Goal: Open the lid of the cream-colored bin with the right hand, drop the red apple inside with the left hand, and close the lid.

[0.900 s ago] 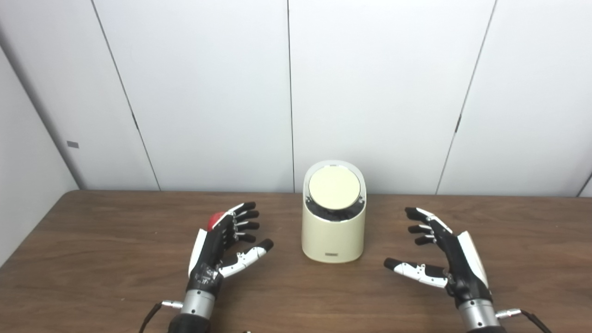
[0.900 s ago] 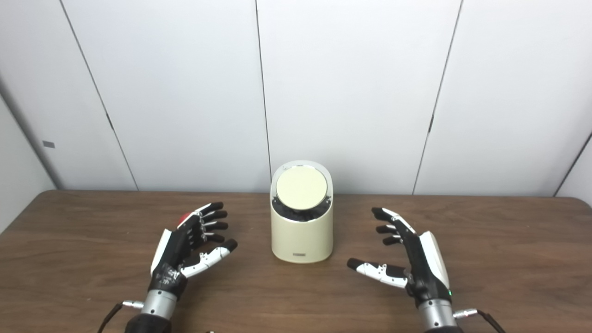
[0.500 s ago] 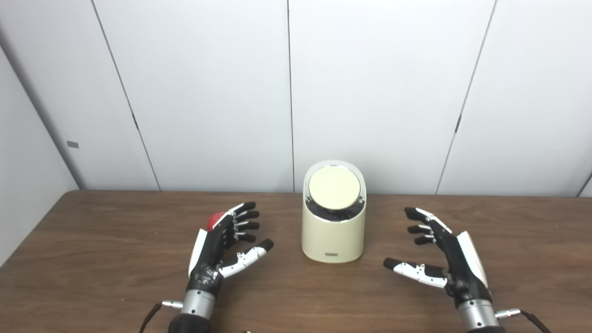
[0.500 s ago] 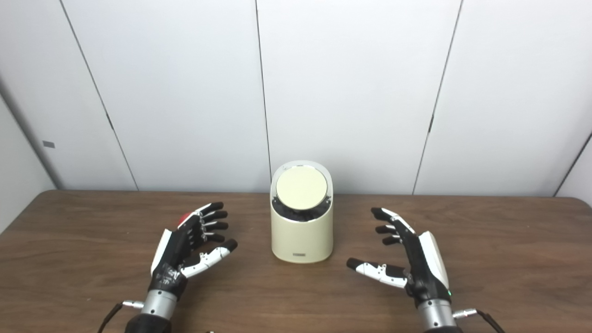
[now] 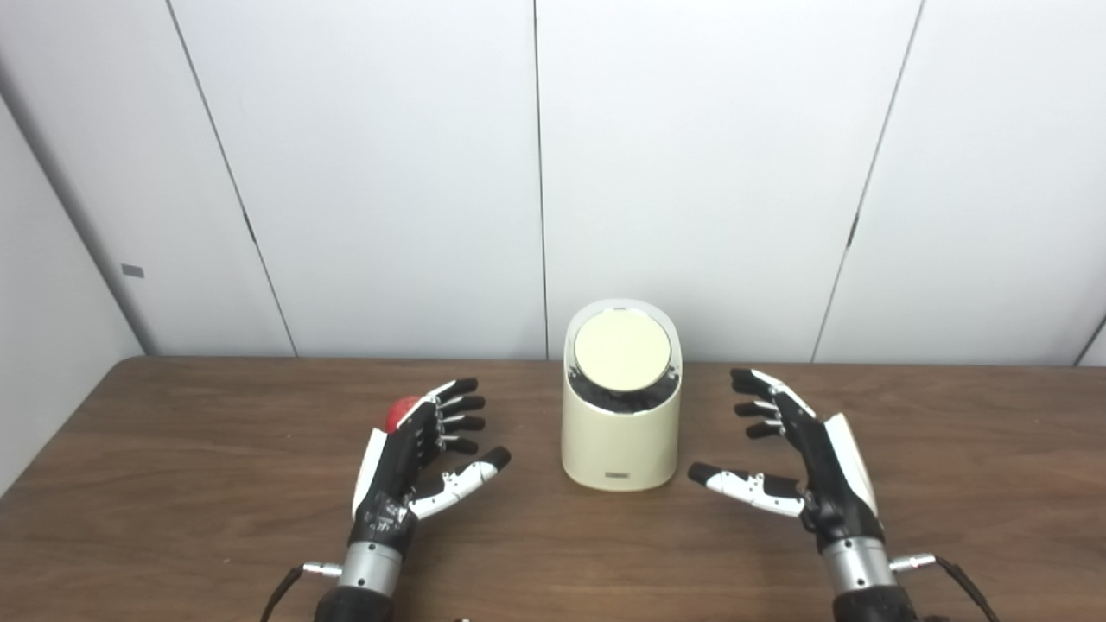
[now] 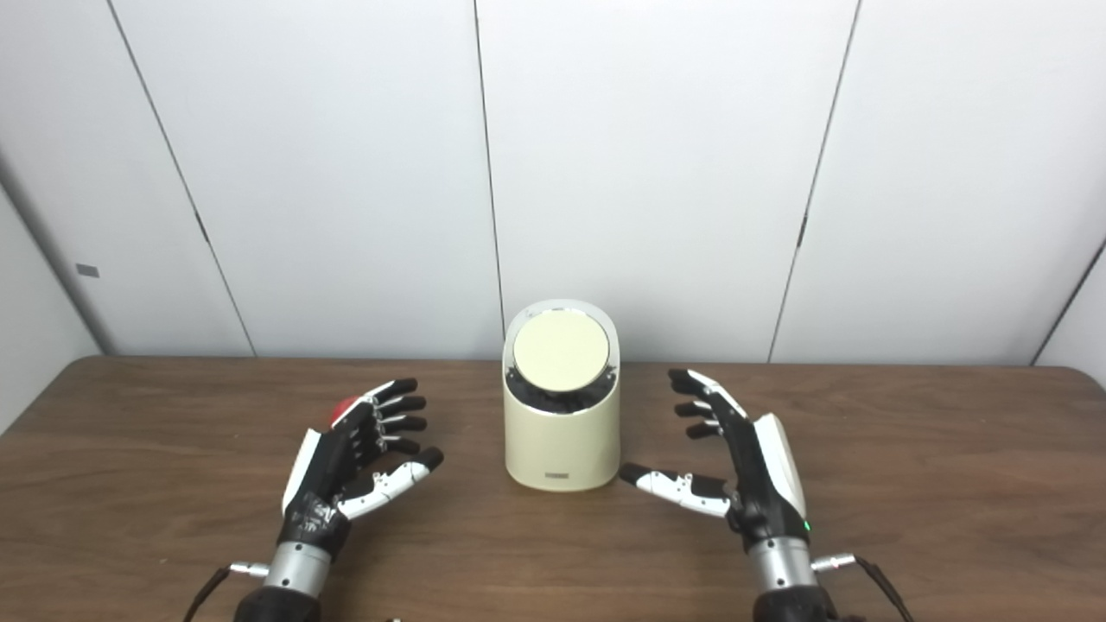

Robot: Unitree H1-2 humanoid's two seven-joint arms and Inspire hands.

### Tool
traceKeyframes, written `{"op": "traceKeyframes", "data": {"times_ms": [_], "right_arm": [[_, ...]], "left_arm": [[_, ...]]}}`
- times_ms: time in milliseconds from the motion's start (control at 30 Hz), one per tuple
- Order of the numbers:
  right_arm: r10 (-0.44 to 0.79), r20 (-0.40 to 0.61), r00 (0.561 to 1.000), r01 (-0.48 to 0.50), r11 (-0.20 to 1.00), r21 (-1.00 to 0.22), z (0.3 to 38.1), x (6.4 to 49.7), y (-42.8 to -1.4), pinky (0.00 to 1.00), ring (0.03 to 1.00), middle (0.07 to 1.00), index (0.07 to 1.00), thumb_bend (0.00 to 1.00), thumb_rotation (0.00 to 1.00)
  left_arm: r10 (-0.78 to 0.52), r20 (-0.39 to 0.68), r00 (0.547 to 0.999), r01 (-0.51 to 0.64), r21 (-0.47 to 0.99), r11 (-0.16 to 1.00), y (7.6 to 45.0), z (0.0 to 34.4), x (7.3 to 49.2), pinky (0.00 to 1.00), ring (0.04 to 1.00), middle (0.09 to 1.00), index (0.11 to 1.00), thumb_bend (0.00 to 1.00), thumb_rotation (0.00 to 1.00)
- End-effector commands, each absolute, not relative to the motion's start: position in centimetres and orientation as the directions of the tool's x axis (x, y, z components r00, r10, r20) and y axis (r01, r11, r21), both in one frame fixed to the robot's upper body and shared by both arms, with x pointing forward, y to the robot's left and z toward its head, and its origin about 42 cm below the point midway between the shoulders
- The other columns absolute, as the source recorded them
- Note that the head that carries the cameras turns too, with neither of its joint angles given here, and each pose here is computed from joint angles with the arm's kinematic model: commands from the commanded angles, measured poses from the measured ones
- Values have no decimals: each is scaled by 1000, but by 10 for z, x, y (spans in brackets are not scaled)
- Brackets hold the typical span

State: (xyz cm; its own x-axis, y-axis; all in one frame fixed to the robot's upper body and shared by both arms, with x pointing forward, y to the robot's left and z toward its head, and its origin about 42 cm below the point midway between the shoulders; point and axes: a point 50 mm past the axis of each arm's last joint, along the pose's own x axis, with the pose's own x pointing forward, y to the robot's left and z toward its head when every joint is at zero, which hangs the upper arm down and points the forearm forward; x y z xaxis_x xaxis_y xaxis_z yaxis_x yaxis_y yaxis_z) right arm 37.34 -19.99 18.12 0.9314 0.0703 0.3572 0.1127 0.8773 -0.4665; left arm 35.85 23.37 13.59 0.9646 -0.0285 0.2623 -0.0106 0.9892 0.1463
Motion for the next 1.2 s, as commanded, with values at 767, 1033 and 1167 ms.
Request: {"op": "traceKeyframes", "data": {"times_ms": [767, 1033, 1167], "right_arm": [[198, 470, 860, 211, 701, -682, 326, 437, -159, 667, 830, 891, 875, 731, 452], [248, 437, 865, 215, 604, -767, 336, 454, -149, 663, 839, 890, 868, 813, 502], [272, 415, 868, 197, 578, -792, 334, 460, -144, 658, 834, 898, 877, 867, 462]], "left_arm": [[-35, 356, 934, -14, 134, 991, 227, 156, 370, 609, 711, 770, 814, 770, 212], [-36, 359, 933, -13, 133, 991, 224, 156, 370, 607, 712, 771, 814, 768, 214], [-34, 357, 934, -13, 129, 992, 224, 156, 370, 609, 711, 769, 812, 769, 212]]}}
